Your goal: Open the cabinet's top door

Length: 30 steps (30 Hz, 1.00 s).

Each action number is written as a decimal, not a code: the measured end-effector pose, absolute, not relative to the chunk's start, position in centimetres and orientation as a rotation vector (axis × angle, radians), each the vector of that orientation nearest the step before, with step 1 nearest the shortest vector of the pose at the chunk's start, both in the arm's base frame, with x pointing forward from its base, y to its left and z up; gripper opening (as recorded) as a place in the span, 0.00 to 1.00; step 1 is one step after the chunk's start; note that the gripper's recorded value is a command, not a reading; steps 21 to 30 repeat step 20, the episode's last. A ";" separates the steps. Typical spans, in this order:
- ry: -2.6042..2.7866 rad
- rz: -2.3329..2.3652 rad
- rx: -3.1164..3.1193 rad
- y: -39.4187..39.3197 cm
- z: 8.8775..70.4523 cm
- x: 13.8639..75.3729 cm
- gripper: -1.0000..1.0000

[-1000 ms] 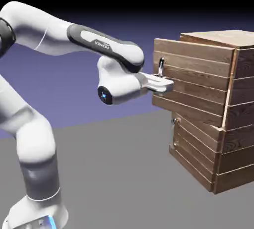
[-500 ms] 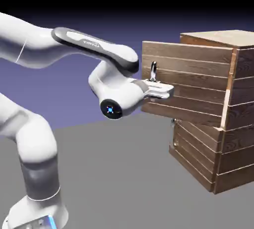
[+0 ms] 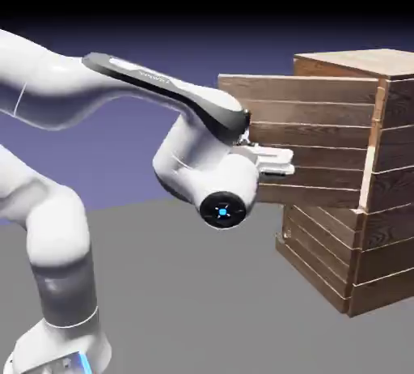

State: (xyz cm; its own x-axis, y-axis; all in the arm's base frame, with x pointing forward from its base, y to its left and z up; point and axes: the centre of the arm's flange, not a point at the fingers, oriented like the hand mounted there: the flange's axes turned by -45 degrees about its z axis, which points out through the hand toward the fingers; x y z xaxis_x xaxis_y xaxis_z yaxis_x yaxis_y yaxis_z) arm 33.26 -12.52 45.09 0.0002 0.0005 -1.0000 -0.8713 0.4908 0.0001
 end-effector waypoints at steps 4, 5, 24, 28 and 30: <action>1.375 0.903 -0.903 -15.6 45.1 33.4 0.00; 1.366 0.922 -0.922 -16.3 45.1 33.5 0.00; 1.239 1.162 -1.162 -25.1 45.1 36.3 0.00; 1.239 1.162 -1.162 -25.1 45.1 36.3 0.00; 1.239 1.162 -1.162 -25.1 45.1 36.3 0.00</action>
